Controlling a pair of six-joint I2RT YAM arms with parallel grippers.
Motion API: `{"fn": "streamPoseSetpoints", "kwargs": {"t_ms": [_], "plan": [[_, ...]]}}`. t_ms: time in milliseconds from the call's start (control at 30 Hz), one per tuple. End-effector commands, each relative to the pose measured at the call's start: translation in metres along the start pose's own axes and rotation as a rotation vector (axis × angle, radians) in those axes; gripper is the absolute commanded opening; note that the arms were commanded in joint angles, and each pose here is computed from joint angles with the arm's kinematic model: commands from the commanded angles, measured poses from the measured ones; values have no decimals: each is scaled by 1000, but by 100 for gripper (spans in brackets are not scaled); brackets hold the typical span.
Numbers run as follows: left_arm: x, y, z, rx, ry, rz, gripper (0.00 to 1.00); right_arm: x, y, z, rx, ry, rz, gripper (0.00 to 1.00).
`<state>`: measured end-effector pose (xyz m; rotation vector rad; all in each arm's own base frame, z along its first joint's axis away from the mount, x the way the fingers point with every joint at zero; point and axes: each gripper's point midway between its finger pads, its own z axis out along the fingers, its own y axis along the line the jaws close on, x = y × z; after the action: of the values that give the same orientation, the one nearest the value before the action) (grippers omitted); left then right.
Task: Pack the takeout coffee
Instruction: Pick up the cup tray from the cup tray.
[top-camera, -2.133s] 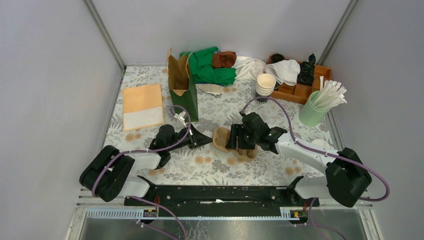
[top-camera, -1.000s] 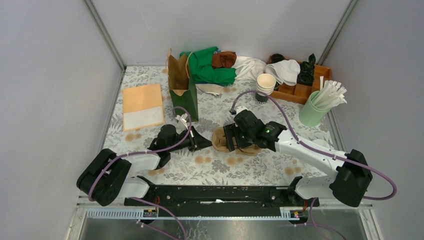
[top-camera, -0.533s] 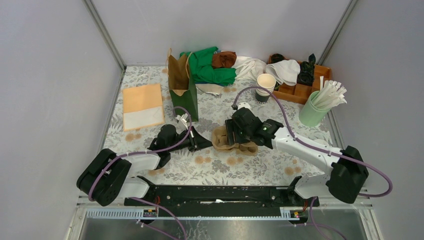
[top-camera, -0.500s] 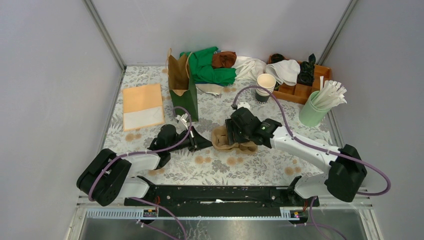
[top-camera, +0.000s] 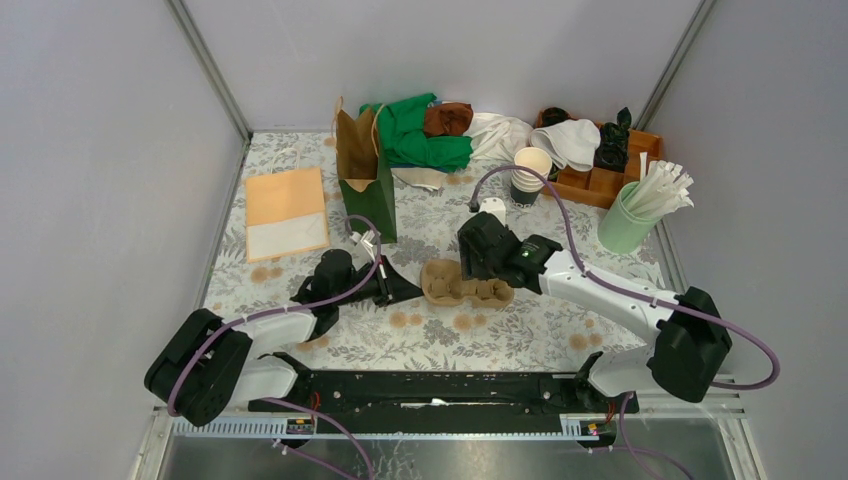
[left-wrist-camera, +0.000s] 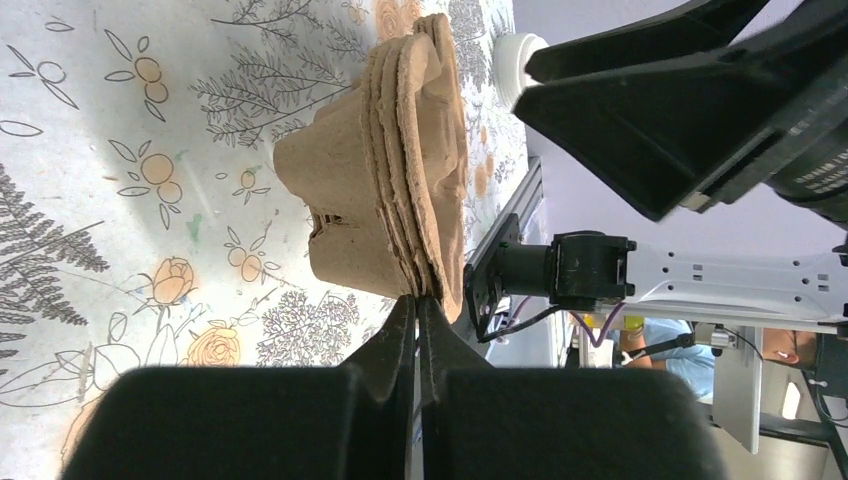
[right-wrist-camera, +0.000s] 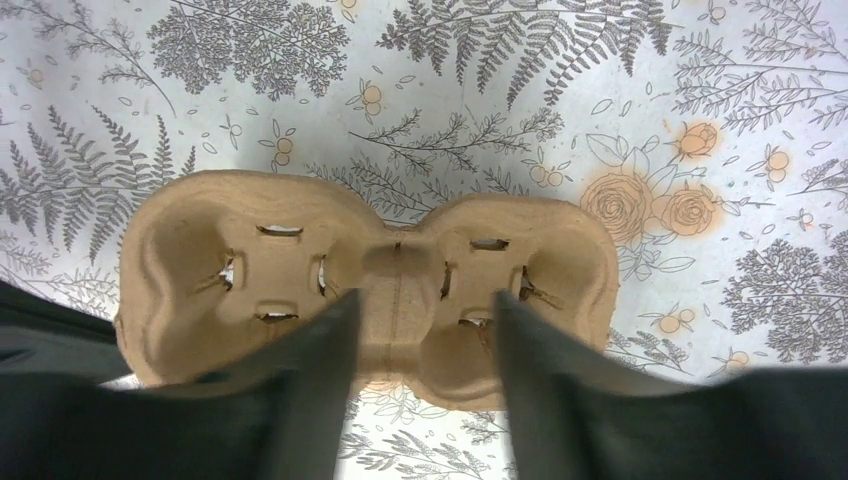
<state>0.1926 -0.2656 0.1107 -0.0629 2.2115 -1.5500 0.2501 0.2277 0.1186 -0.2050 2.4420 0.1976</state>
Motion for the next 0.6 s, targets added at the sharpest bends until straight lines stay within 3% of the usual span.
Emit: {"fn": "streamPoseSetpoints", "kwargs": {"t_ms": [0, 333, 567], "plan": [[-15, -13, 2, 19, -40, 68, 0, -20, 4, -18, -68, -46, 40, 72], [-17, -18, 2, 30, -40, 69, 0, 21, 29, 10, -185, 117, 80, 82], [-17, -18, 2, 26, -39, 68, 0, 31, 20, 30, -142, 141, 102, 72]]}}
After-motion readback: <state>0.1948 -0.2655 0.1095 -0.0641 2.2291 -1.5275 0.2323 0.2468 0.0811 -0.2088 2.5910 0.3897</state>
